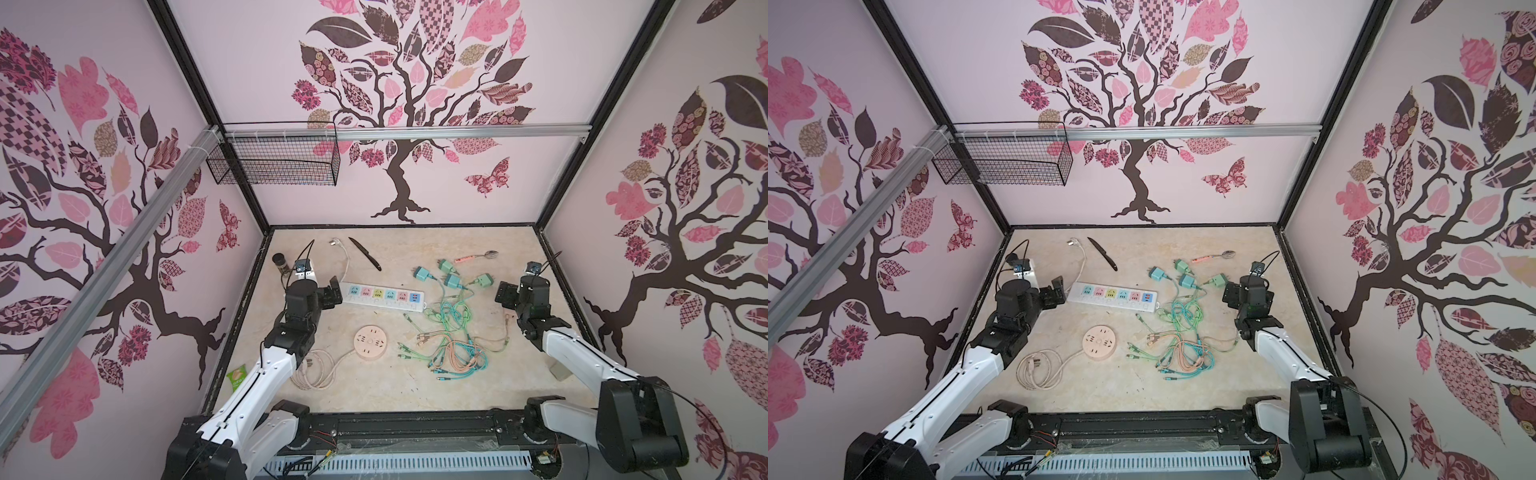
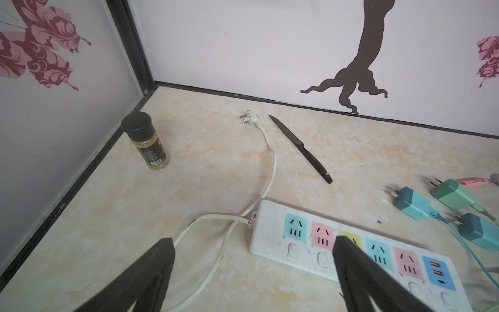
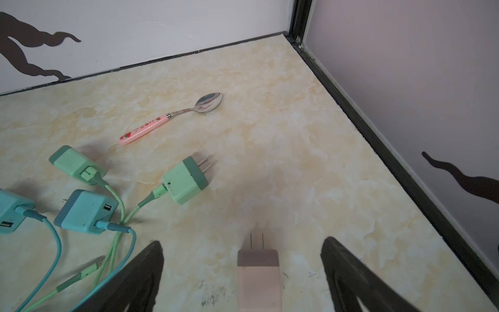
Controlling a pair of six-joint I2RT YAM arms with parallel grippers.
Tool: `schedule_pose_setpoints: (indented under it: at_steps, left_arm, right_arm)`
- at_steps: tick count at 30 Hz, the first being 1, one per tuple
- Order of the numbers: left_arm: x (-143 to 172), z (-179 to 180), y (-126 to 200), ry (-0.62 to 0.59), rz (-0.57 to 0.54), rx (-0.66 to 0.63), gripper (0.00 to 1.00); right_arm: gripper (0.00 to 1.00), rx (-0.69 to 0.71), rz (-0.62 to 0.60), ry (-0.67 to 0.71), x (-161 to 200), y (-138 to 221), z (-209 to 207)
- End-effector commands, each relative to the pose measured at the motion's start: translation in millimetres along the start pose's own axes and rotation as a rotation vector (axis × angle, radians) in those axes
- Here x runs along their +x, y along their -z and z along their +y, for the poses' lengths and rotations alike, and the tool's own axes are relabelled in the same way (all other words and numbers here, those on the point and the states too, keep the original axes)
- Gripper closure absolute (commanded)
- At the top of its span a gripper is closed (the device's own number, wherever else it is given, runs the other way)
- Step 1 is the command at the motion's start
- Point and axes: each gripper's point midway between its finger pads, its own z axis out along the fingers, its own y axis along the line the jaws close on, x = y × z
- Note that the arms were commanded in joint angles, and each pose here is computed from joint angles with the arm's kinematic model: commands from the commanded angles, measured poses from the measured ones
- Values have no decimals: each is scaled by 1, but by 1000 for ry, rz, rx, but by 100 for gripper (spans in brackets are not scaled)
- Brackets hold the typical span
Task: Insert plugs into power strip
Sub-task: Pick up the plug from the middle-right of the table.
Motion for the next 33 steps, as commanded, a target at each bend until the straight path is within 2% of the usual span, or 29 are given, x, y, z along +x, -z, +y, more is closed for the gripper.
schedule_pose_setpoints:
  at_steps: [1,9,17,33]
  left_arm:
    - [-12,-4,5,13,31,3,5]
    - [-25,-10,11,-5,52,29,5]
    - [-33,-11,17,-5,42,34,5]
    - [-25,-12,12,-13,56,36,5]
  right_arm:
    - [12,30,133,16,22,-11,-3]
    - [18,72,241,-3,47,-23,-12]
    - [19,127,310,-2,64,-30,-21]
    - [31,71,400,-47,85,-41,-20]
